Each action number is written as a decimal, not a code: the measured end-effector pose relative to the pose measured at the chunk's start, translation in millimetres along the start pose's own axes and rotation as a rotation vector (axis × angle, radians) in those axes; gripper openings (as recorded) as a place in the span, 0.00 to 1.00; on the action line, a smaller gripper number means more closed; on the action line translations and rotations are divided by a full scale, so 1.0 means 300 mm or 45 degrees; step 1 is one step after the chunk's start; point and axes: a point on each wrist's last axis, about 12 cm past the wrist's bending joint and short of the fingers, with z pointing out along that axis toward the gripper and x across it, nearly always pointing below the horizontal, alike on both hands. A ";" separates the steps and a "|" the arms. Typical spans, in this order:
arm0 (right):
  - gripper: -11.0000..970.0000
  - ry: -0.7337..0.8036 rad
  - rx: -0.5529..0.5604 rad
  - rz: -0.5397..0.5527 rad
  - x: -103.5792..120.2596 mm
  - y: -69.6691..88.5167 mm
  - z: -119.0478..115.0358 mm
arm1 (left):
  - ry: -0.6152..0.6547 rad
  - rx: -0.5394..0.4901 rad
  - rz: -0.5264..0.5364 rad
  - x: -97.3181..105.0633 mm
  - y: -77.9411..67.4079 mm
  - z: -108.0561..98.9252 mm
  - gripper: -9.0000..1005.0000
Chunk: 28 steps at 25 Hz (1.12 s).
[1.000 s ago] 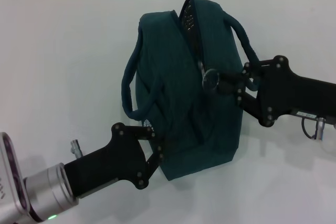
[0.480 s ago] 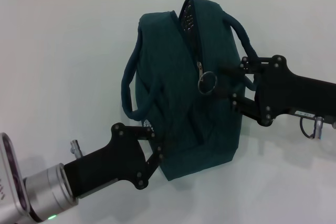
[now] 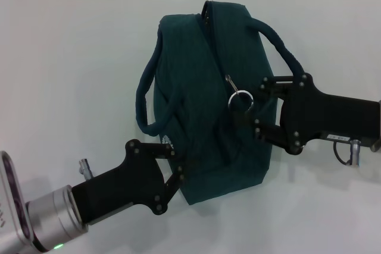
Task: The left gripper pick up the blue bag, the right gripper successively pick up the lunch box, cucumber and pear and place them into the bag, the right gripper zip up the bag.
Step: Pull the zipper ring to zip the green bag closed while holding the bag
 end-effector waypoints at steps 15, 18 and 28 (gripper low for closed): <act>0.25 0.007 -0.018 -0.017 0.000 0.003 0.001 | 0.002 -0.007 0.001 0.000 0.001 -0.004 0.07; 0.21 -0.002 -0.027 -0.073 -0.002 0.007 0.001 | 0.004 -0.008 -0.001 0.001 -0.001 -0.006 0.07; 0.11 -0.048 0.046 -0.135 -0.011 0.005 -0.025 | 0.015 -0.025 0.006 0.006 -0.012 -0.023 0.07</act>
